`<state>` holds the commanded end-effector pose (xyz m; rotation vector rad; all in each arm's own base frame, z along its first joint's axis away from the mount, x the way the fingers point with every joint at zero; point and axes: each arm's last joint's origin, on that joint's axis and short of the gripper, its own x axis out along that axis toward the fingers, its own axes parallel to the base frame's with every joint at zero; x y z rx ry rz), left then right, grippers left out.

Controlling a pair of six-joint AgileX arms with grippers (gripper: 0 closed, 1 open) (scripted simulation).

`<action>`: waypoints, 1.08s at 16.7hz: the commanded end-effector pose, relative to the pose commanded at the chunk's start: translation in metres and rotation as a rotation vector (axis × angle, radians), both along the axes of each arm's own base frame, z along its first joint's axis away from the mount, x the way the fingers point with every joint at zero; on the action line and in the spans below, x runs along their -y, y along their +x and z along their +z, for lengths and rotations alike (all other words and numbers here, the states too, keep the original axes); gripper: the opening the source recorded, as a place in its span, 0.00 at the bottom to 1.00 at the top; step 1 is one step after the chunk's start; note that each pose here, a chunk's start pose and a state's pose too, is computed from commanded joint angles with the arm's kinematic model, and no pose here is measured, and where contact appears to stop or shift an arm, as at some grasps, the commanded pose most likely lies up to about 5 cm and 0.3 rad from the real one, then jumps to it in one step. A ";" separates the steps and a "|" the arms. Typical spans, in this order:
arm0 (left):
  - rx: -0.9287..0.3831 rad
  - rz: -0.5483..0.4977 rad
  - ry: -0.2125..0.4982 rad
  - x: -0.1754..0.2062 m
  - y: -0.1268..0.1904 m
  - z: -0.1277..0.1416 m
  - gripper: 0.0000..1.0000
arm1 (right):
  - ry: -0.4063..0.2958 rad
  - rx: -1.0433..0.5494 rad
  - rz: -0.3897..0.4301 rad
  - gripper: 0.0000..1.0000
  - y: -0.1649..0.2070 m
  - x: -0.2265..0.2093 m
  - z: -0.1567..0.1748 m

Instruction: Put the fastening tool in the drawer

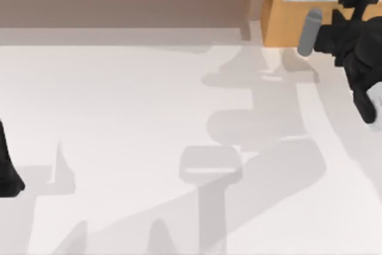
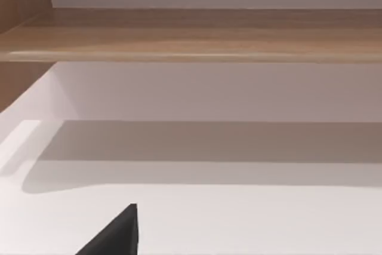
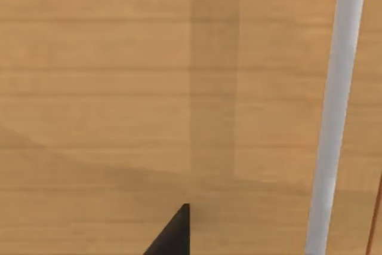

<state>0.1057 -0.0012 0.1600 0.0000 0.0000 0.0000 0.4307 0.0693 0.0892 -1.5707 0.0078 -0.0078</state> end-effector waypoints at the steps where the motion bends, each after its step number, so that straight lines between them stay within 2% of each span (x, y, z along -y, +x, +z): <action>1: 0.000 0.000 0.000 0.000 0.000 0.000 1.00 | 0.000 0.000 0.000 0.47 0.000 0.000 0.000; 7: 0.000 0.000 0.000 0.000 0.000 0.000 1.00 | 0.000 0.000 0.000 0.02 0.000 0.000 0.000; 18: 0.000 0.000 0.000 0.000 0.000 0.000 1.00 | 0.000 -0.002 0.005 0.00 -0.004 -0.002 0.000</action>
